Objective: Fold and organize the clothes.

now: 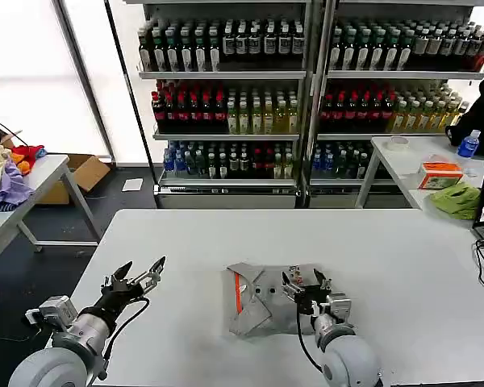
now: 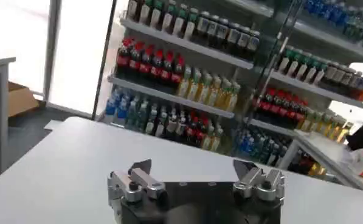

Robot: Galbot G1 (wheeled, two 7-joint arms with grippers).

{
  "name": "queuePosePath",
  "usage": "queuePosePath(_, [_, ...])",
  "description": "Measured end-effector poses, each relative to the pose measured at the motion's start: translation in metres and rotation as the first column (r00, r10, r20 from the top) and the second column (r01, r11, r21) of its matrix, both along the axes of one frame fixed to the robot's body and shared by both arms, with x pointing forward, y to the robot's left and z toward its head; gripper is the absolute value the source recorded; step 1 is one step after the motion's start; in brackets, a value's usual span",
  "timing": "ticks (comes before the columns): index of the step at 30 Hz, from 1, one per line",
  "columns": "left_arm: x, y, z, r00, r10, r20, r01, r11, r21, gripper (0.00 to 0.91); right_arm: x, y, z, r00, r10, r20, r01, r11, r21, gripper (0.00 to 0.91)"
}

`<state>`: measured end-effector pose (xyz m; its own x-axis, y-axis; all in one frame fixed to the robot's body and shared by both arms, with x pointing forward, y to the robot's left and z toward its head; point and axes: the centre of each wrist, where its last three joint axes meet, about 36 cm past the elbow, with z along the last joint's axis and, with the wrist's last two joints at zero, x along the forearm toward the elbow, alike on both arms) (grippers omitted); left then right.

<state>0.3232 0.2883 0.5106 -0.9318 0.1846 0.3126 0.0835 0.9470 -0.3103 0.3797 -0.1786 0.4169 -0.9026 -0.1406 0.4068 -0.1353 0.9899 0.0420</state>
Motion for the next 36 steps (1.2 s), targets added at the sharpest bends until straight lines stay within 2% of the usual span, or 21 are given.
queuePosePath(5, [0.0, -0.003, -0.002, 1.0, -0.001, 0.0, 0.001, 1.0, -0.004, 0.907, -0.003, 0.01, -0.01, 1.0, 0.001, -0.024, -0.002, 0.999, -0.048, 0.907])
queuePosePath(10, [-0.001, -0.006, -0.005, 1.0, -0.005, -0.007, 0.005, 1.0, -0.003, 0.907, -0.007, 0.01, -0.011, 1.0, -0.008, -0.029, 0.006, 0.997, -0.077, 0.907])
queuePosePath(14, [-0.001, -0.007, -0.005, 1.0, -0.01, -0.006, 0.01, 1.0, -0.004, 0.907, -0.009, 0.008, -0.011, 0.999, -0.018, -0.036, 0.014, 0.996, -0.087, 0.907])
queuePosePath(19, [0.0, -0.009, -0.005, 1.0, -0.013, 0.004, 0.013, 1.0, -0.01, 0.907, -0.014, 0.001, -0.009, 0.999, -0.021, -0.028, 0.019, 0.997, -0.069, 0.907])
queuePosePath(23, [0.001, -0.01, -0.005, 1.0, -0.018, 0.012, 0.019, 1.0, -0.012, 0.907, -0.019, -0.01, 0.003, 0.999, -0.017, 0.045, 0.019, 0.999, -0.034, 0.907])
queuePosePath(27, [0.001, -0.008, -0.006, 0.999, -0.026, 0.023, 0.026, 1.0, 0.0, 0.907, -0.026, -0.034, 0.019, 0.986, -0.019, 0.168, 0.019, 1.0, 0.001, 0.907])
queuePosePath(31, [0.0, -0.006, -0.008, 0.998, -0.029, 0.05, 0.028, 0.999, 0.017, 0.907, -0.033, -0.065, 0.024, 0.963, -0.042, 0.265, 0.038, 0.999, 0.021, 0.907])
queuePosePath(36, [-0.004, -0.004, -0.008, 0.995, -0.04, 0.097, 0.038, 0.999, 0.026, 0.907, -0.048, -0.108, 0.025, 0.933, -0.098, 0.347, 0.093, 0.995, 0.029, 0.907])
